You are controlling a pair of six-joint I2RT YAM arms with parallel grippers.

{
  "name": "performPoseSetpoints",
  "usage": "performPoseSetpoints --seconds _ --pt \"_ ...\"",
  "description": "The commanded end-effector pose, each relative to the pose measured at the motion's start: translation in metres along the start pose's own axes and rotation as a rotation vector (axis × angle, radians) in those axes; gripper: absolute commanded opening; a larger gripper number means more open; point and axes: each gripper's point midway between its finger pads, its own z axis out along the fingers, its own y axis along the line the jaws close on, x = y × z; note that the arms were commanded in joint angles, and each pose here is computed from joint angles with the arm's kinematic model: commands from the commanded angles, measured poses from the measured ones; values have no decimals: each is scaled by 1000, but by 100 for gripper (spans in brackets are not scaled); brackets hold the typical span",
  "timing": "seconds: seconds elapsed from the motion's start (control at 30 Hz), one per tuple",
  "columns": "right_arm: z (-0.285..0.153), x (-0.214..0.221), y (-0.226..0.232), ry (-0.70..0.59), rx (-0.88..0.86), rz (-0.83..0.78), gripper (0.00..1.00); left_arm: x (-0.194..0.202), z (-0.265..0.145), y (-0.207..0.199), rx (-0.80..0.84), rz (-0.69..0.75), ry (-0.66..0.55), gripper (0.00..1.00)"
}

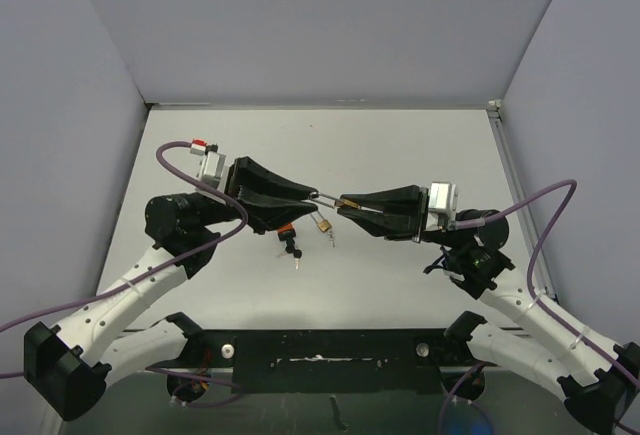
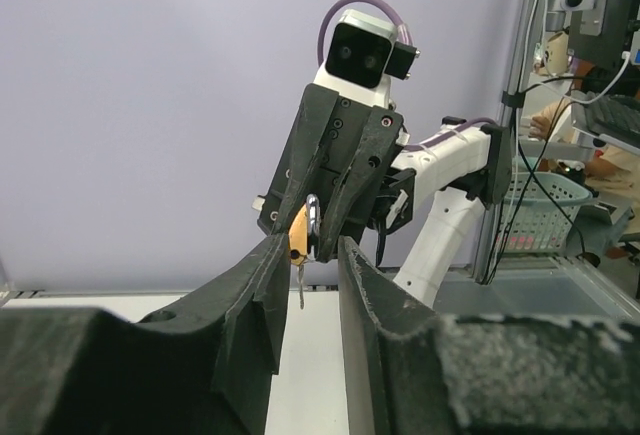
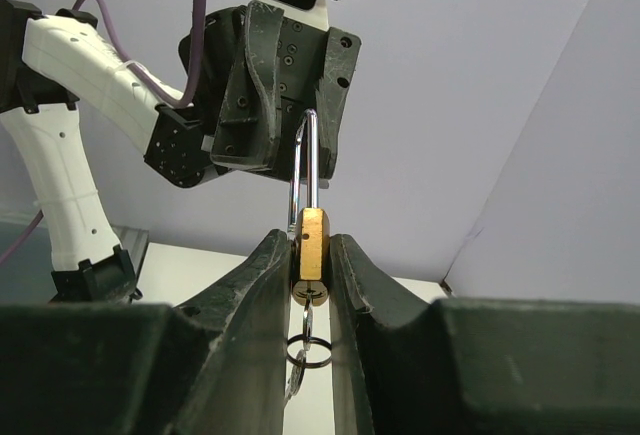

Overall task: Lock with the key
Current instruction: Lock the lock.

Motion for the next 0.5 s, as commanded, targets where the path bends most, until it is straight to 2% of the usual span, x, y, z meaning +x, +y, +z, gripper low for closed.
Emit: performPoseSetpoints --seconds 0.0,0.27,0.47 --pt "3 -14 -6 -43 25 -32 0 -30 3 -16 35 75 -79 22" --pt "4 -13 -6 -36 22 -16 0 -28 3 -15 35 63 -77 0" --pt "6 -14 5 -30 -40 31 0 -27 1 -18 39 60 -72 0"
